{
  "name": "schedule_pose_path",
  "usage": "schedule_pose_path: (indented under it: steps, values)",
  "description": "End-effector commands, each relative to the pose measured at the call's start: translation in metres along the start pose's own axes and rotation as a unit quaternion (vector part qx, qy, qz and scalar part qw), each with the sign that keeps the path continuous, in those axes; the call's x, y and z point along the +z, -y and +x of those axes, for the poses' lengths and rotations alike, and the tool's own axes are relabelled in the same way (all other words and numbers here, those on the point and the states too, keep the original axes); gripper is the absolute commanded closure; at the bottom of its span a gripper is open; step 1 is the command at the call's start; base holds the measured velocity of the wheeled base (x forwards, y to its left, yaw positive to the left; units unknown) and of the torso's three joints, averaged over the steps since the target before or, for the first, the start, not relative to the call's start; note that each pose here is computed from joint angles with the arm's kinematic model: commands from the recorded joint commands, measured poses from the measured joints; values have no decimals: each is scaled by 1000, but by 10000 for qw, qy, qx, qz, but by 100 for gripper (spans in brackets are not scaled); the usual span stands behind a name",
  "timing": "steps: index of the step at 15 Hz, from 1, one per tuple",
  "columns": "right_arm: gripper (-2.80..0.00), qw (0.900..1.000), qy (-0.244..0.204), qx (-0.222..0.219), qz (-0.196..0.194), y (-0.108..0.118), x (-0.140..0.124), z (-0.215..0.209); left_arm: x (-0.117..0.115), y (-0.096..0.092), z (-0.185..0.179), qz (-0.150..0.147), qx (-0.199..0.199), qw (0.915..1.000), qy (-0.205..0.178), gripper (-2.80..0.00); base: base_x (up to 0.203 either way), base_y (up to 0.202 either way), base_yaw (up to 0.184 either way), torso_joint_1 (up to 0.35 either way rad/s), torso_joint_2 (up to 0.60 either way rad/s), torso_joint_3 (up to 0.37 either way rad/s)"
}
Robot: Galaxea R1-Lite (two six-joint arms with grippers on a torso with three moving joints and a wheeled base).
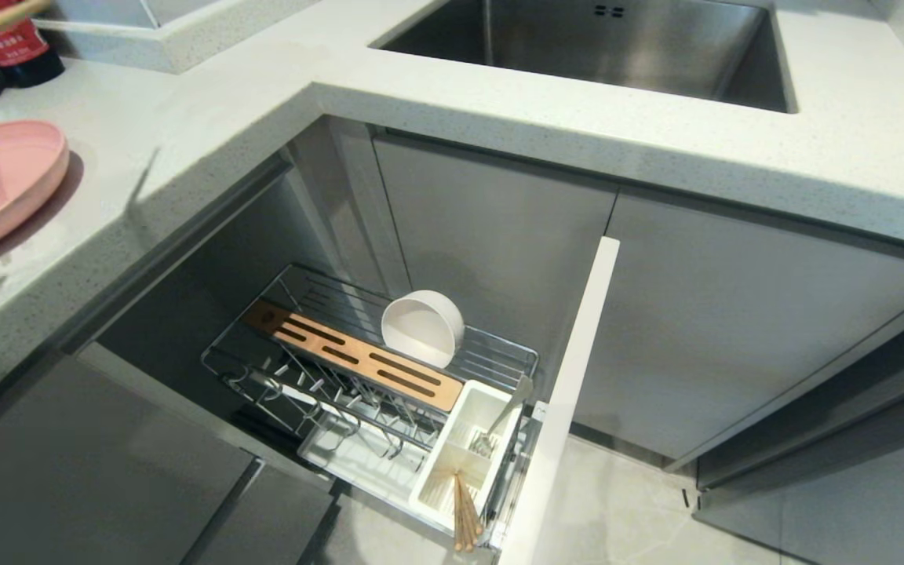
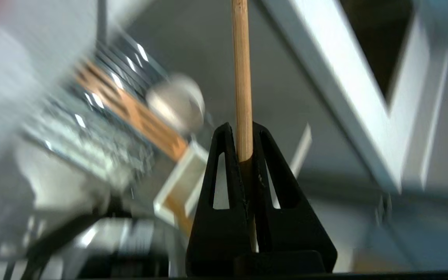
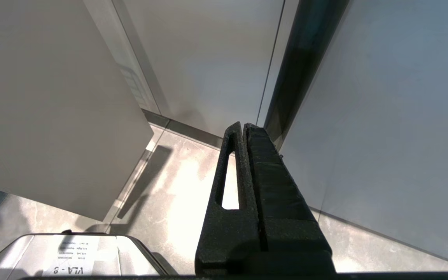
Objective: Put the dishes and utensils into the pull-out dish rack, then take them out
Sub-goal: Pick up the chopsticks and place it in the cupboard
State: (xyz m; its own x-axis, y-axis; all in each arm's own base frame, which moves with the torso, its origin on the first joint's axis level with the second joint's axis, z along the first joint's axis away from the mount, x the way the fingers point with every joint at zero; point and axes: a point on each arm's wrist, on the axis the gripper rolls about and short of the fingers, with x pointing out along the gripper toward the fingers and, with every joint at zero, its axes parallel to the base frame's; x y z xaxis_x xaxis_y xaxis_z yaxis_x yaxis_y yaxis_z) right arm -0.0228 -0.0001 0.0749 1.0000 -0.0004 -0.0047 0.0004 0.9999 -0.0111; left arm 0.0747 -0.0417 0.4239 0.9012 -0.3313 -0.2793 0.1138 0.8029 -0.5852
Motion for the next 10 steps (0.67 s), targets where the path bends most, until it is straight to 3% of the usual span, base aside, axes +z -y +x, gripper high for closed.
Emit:
schedule_pose_path:
  steps: [1, 4, 6, 7, 10]
  values:
    - [0, 10000, 0, 2, 1, 0, 0, 0, -11, 1, 1, 209, -391, 9954, -855, 0, 0, 0, 0, 0, 0, 0]
    - [0, 10000, 0, 2, -4, 0, 0, 0, -25, 0, 14, 666, -454, 9783, -1908, 0, 0, 0, 0, 0, 0, 0]
    - [0, 10000, -2, 2, 2, 0, 0, 0, -35, -4, 23, 1008, -136, 9634, -2482, 0, 0, 0, 0, 0, 0, 0]
    - [0, 10000, 0, 2, 1, 0, 0, 0, -40, -6, 28, 1213, 33, 9534, -2762, 0, 0, 0, 0, 0, 0, 0]
    - [0, 10000, -5, 2, -6, 0, 0, 0, -59, -10, 51, 1736, 520, 9093, -3745, 0, 0, 0, 0, 0, 0, 0]
